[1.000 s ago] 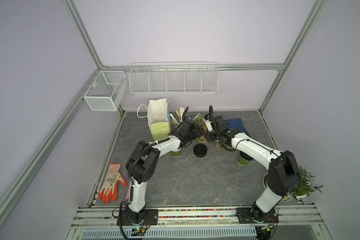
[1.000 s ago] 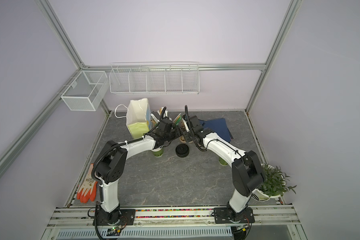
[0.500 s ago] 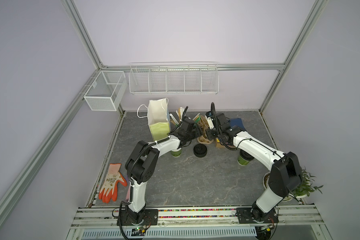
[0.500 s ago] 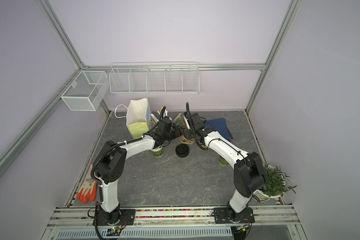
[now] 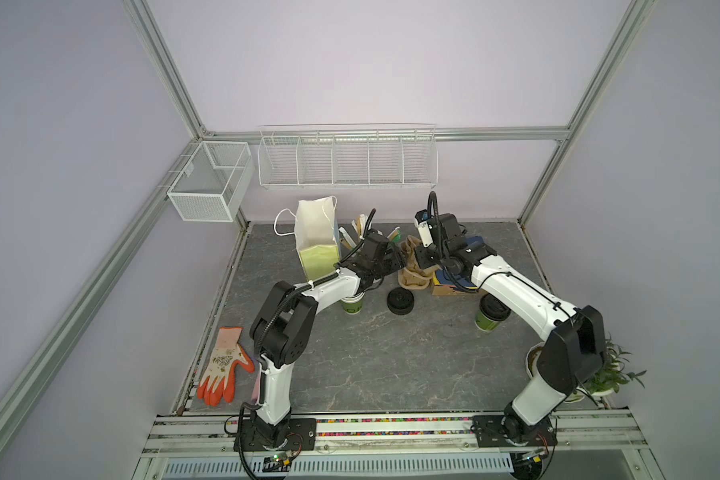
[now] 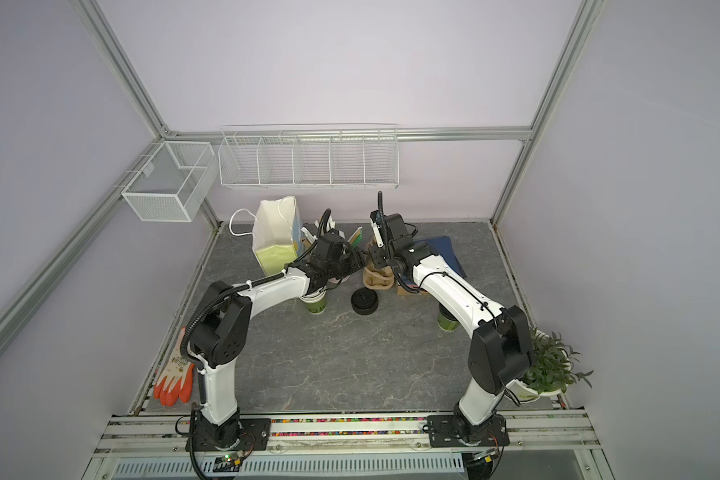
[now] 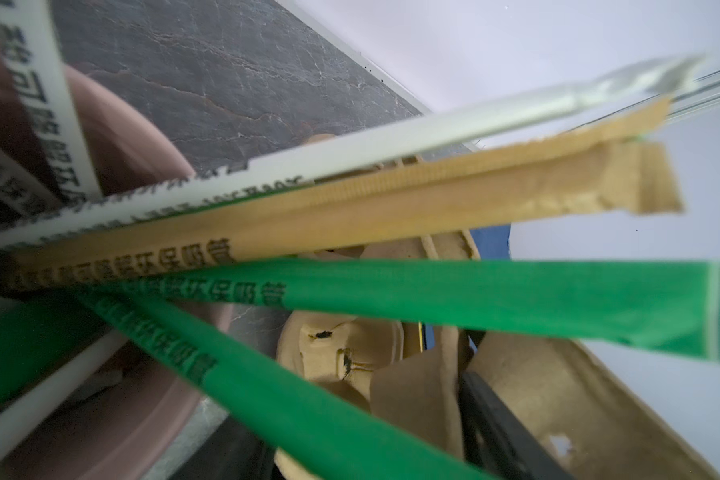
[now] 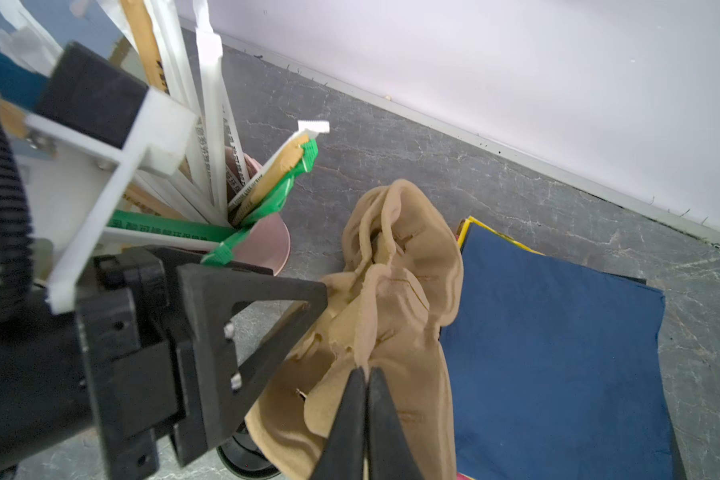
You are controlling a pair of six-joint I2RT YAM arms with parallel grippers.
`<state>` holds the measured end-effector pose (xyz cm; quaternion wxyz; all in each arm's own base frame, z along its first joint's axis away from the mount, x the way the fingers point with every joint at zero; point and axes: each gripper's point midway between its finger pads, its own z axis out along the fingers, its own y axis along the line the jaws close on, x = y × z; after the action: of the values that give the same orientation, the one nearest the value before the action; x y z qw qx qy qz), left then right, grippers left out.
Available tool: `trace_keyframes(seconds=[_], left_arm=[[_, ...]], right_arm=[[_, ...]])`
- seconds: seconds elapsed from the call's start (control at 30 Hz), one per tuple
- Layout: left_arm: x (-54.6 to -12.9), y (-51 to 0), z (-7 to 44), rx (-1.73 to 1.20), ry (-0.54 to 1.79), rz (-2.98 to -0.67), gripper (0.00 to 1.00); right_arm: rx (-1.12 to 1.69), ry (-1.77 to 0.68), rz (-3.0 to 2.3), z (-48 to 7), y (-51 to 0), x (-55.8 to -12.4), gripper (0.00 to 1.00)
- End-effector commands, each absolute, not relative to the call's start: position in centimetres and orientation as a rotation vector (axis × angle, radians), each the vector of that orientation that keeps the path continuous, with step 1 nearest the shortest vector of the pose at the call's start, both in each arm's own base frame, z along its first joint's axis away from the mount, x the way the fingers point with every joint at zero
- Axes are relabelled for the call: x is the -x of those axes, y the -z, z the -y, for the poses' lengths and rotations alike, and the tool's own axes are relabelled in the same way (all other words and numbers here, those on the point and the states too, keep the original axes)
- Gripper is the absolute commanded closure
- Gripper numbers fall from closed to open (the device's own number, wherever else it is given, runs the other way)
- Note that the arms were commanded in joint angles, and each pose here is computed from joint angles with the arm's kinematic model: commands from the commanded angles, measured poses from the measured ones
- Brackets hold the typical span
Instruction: Pack the takeout coffee
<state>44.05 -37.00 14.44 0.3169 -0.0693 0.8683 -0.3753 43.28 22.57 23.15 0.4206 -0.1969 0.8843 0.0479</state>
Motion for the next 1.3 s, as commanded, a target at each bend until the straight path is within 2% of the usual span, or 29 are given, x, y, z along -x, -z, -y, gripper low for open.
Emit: trace_keyframes(seconds=[0.0,0.67,0.83,0.93,1.1,1.2,1.27], left_arm=[[-44.4,-12.4,36.0,0.198,0.911,-2.339,0.33],[-43.4,-11.3,37.8,0.112,0.989,-2.364,0.33],[-43.1,-12.0,37.7,0.112,1.002,-2.347,0.32],[-43.1,-12.8,37.3,0.116,0.986,-2.331,0.32],[-42.9,-14.7,36.5,0.133,0.982,-2.296,0.32],[-42.7,-16.1,35.7,0.164,0.974,-2.262,0.32],[-42.4,-17.1,35.2,0.191,0.997,-2.225,0.32]], right_arm=[[0.477,-0.120,-2.135,-22.2,-26.4,-44.4,0.93],[0.580,-0.190,-2.184,-24.8,-26.8,-46.1,0.93],[0.570,-0.215,-2.178,-24.7,-26.6,-45.1,0.93],[0.538,-0.242,-2.192,-24.2,-26.1,-43.8,0.86],[0.385,-0.184,-2.316,-21.6,-23.0,-42.3,0.62],[0.304,-0.181,-2.396,-20.8,-21.3,-41.3,0.58],[0.294,-0.220,-2.429,-21.0,-20.6,-40.5,0.50]])
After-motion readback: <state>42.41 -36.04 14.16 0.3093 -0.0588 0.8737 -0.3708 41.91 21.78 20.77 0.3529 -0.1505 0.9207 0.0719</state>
